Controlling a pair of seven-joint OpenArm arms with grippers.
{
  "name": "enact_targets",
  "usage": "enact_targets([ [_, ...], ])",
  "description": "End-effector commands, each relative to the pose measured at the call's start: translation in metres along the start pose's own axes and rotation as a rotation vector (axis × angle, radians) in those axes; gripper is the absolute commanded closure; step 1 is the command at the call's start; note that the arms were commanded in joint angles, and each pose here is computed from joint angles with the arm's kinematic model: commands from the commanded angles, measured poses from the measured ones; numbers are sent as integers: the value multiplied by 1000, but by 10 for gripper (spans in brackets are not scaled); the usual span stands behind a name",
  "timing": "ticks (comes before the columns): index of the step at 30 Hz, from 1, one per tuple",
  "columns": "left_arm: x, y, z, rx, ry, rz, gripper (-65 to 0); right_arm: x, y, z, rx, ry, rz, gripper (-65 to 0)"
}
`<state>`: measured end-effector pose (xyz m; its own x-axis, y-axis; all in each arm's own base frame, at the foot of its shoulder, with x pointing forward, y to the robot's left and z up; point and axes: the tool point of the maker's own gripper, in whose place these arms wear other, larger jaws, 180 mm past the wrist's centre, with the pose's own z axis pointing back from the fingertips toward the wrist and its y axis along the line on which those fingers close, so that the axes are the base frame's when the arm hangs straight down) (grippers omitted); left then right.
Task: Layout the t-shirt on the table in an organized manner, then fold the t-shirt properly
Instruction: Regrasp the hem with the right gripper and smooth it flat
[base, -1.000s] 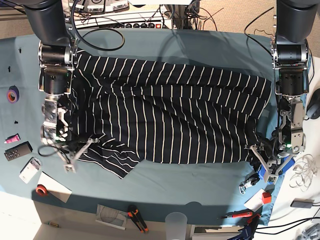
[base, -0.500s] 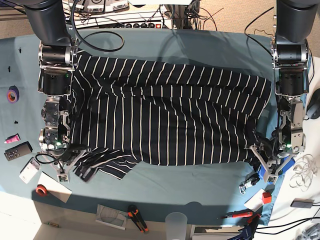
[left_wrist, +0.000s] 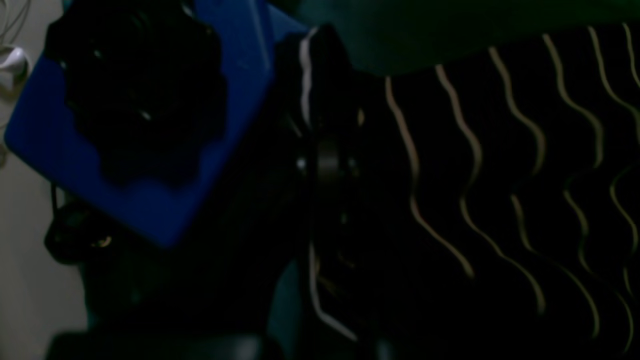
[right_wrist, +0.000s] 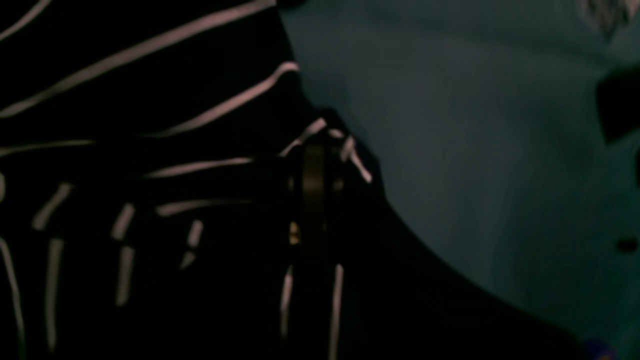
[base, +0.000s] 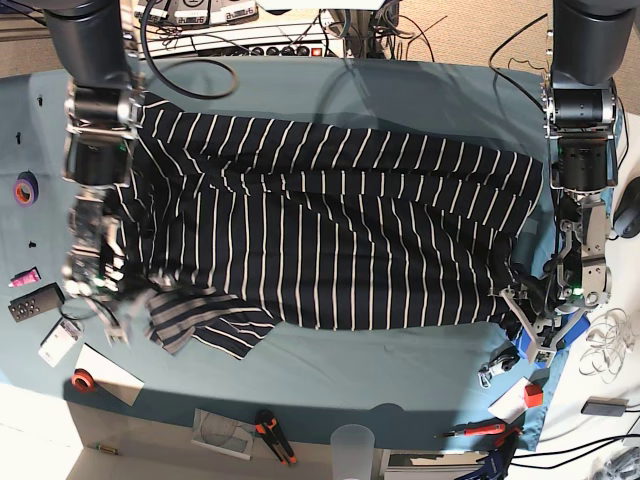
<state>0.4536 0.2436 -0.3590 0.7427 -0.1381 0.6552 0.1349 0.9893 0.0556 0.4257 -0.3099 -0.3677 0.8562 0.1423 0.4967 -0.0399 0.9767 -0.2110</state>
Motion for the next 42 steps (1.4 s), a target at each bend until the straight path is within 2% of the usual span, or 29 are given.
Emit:
enact_targets([
  [1, 24, 12, 9, 25, -60, -9, 0, 16, -18, 13, -22, -44, -5, 0],
  [8, 25, 12, 9, 26, -63, -10, 0, -20, -5, 44, 152, -34, 40, 0],
  [12, 25, 12, 9, 26, -62, -11, 0, -44, 3, 63, 131, -27, 155, 0],
  [15, 25, 12, 9, 26, -62, -10, 0, -53, 17, 71, 129, -59, 216, 0],
  [17, 25, 12, 9, 26, -63, -10, 0, -54, 15, 71, 76, -79, 256, 0],
  [21, 25, 11, 9, 25, -63, -10, 0, -57, 17, 67, 47, -68, 270, 0],
  [22, 25, 11, 9, 25, -63, -10, 0, -57, 17, 67, 48, -66, 271, -12],
  [25, 25, 10, 8, 23, -63, -10, 0, -67, 13, 67, 37, -6, 273, -151],
  [28, 25, 10, 8, 23, -64, -10, 0, -77, 6, 70, 23, 92, 265, -173],
  [30, 25, 10, 8, 23, -63, -10, 0, -70, -3, 79, -7, 115, 261, -173],
  [32, 25, 10, 8, 23, -64, -9, 0, -48, -17, 93, -49, 53, 249, -172],
  [38, 25, 10, 8, 23, -62, -10, 0, 29, -63, 154, -158, -330, 137, -172],
  [40, 25, 10, 8, 23, -62, -10, 0, 44, -78, 159, -173, -446, 68, -172],
  [42, 25, 9, 8, 19, -65, -7, 0, 50, -92, 147, -181, -472, -10, -172],
])
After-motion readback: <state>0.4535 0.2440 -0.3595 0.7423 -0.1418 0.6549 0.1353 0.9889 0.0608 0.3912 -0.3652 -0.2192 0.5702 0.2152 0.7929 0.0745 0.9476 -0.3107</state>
